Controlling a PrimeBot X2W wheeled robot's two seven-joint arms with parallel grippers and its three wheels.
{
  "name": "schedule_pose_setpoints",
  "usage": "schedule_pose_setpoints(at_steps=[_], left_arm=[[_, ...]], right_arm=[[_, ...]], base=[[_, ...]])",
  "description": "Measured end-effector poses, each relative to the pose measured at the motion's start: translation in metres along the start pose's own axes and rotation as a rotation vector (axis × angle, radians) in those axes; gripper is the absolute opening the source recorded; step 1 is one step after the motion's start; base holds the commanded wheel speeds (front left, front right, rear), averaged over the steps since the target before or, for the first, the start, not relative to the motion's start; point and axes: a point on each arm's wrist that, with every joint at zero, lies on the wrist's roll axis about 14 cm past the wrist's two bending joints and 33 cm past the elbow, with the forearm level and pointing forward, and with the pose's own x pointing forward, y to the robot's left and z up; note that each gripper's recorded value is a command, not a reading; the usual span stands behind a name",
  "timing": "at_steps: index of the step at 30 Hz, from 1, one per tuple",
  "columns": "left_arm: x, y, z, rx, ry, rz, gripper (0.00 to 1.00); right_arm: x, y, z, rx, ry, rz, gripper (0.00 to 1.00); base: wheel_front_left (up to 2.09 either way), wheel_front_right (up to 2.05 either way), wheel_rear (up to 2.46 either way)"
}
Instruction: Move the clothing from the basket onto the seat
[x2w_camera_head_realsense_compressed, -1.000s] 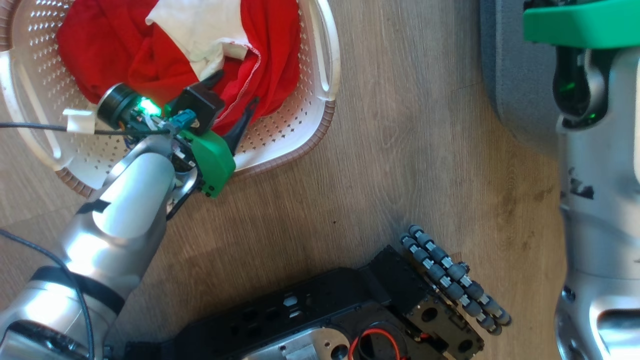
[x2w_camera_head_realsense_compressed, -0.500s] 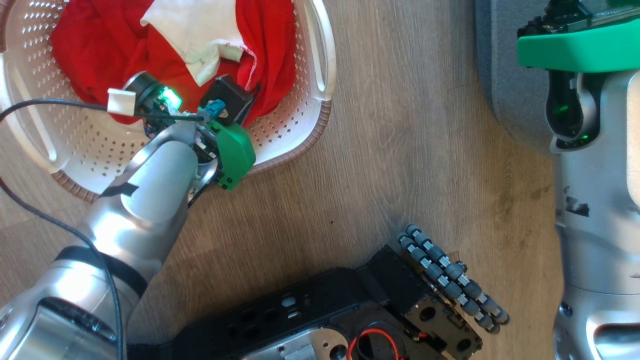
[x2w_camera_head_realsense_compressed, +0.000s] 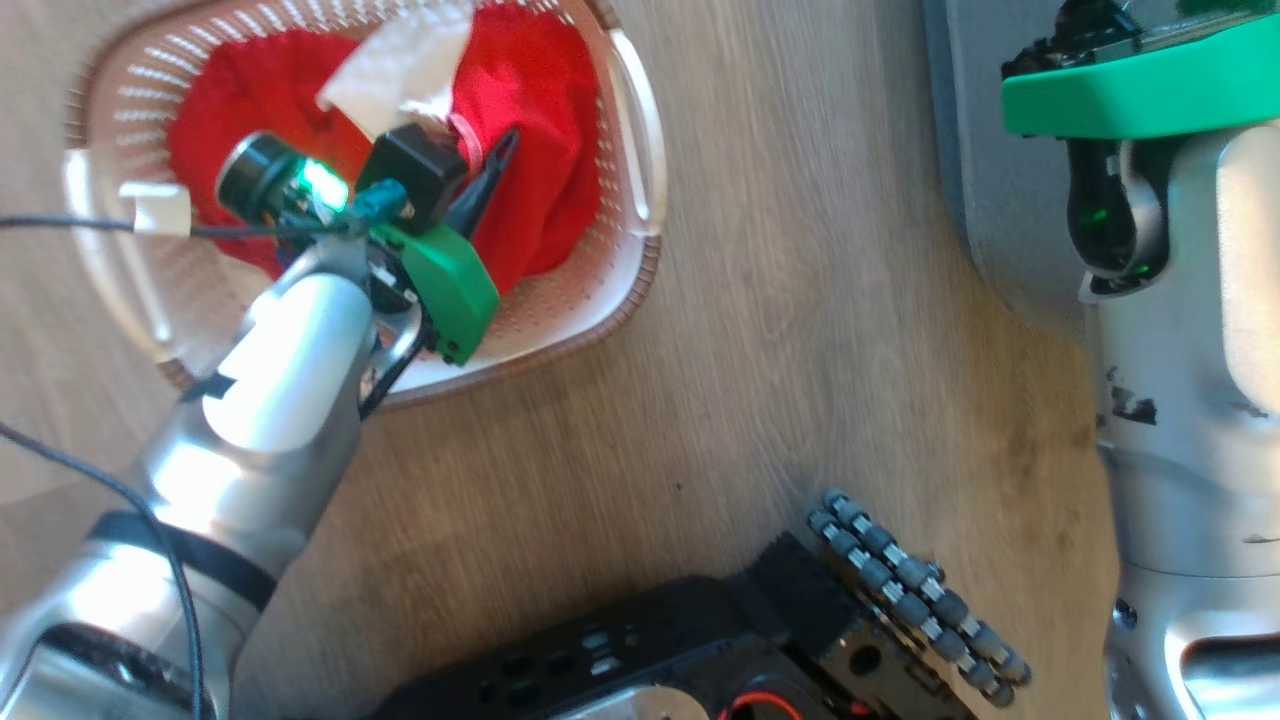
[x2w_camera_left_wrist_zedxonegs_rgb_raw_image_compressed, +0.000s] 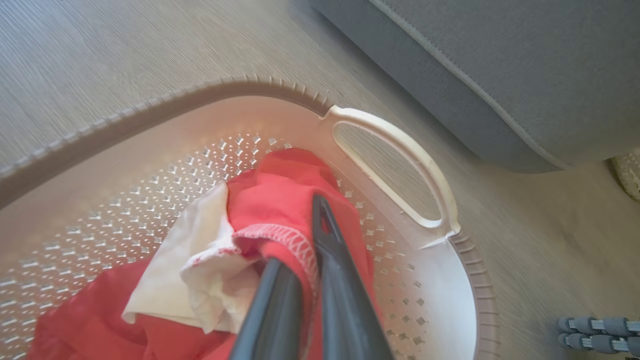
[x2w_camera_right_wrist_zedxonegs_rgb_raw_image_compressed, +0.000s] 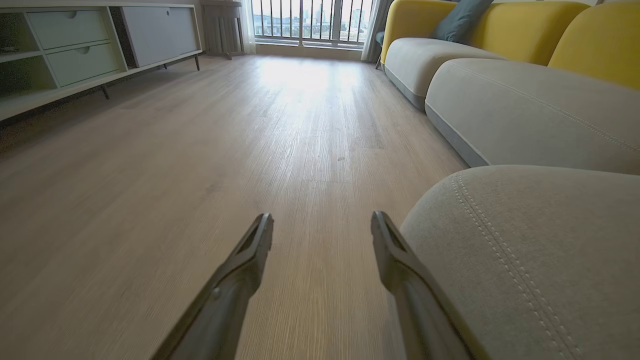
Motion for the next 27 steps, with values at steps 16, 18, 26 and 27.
schedule_pose_setpoints(at_steps=[16,18,26,27], left_arm=[[-0.091,-0.007,0.129,0.052,-0.249,0.184,0.00],[-0.105,-0.009,0.144,0.063,-0.284,0.209,0.00],[-0.154,-0.025,0.196,0.118,-0.414,0.283,0.00],[-0.161,-0.028,0.200,0.128,-0.426,0.290,0.00]], right_arm=[[-0.019,0.050,0.074,0.032,-0.087,0.105,1.00],[-0.023,0.056,0.085,0.039,-0.103,0.116,1.00],[-0.049,0.072,0.109,0.062,-0.121,0.145,1.00],[-0.052,0.073,0.111,0.065,-0.123,0.148,1.00]], base=[[0.00,0.00,0.00],[0.00,0.00,0.00],[0.00,0.00,0.00],[0.00,0.00,0.00]])
